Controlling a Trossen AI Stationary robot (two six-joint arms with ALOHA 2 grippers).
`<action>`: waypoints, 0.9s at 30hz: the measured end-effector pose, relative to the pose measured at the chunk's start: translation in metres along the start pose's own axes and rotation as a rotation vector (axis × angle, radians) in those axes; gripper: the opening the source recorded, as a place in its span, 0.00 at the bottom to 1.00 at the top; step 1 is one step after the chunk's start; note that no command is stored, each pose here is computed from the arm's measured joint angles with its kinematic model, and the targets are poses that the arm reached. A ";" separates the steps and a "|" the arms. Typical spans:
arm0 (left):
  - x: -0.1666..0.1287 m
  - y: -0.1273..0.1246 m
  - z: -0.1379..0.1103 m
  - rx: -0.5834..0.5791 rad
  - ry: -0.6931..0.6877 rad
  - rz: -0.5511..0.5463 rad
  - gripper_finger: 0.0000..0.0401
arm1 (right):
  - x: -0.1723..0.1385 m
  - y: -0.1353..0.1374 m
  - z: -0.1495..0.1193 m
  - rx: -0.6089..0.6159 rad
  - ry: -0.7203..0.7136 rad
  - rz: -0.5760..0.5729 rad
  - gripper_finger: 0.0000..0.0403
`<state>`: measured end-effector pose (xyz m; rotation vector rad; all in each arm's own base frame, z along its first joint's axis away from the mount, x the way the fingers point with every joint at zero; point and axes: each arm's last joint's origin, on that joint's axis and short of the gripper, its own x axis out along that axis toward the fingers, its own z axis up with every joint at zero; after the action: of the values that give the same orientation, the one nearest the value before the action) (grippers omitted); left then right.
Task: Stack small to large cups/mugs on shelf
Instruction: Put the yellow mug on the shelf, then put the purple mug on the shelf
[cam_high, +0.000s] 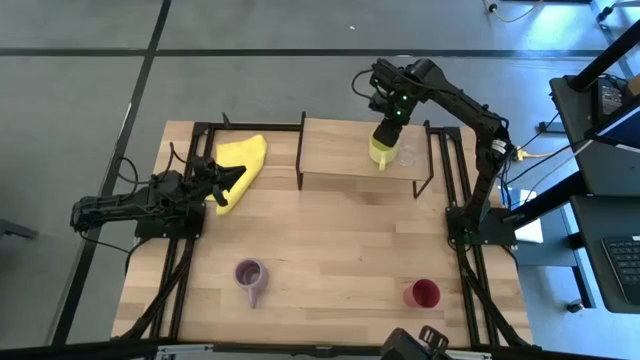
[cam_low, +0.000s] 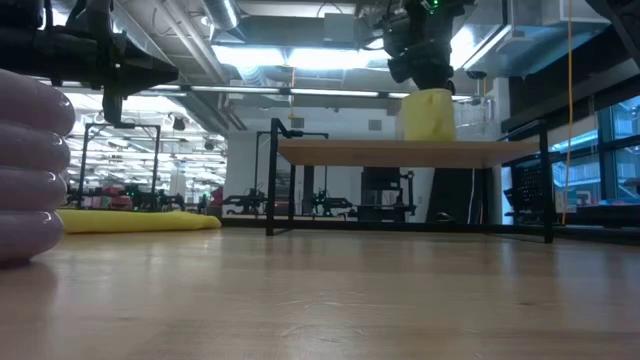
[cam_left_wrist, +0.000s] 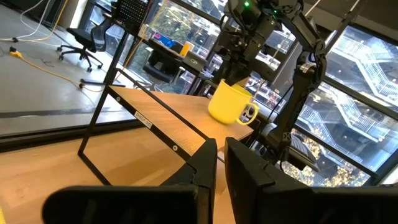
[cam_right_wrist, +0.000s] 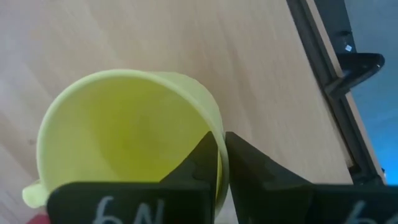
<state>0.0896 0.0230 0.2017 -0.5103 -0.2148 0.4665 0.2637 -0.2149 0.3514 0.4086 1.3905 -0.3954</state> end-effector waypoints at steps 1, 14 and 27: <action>0.000 0.000 0.000 0.000 0.000 0.000 0.07 | 0.000 0.000 0.000 0.001 0.000 -0.002 0.08; 0.000 0.000 0.000 0.000 0.001 0.000 0.07 | 0.000 0.000 0.000 0.003 0.000 -0.002 0.09; 0.000 0.000 0.000 0.000 0.001 0.000 0.07 | 0.000 0.000 0.000 0.006 0.000 -0.002 0.32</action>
<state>0.0897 0.0230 0.2016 -0.5102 -0.2139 0.4660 0.2636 -0.2146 0.3517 0.4123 1.3896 -0.4011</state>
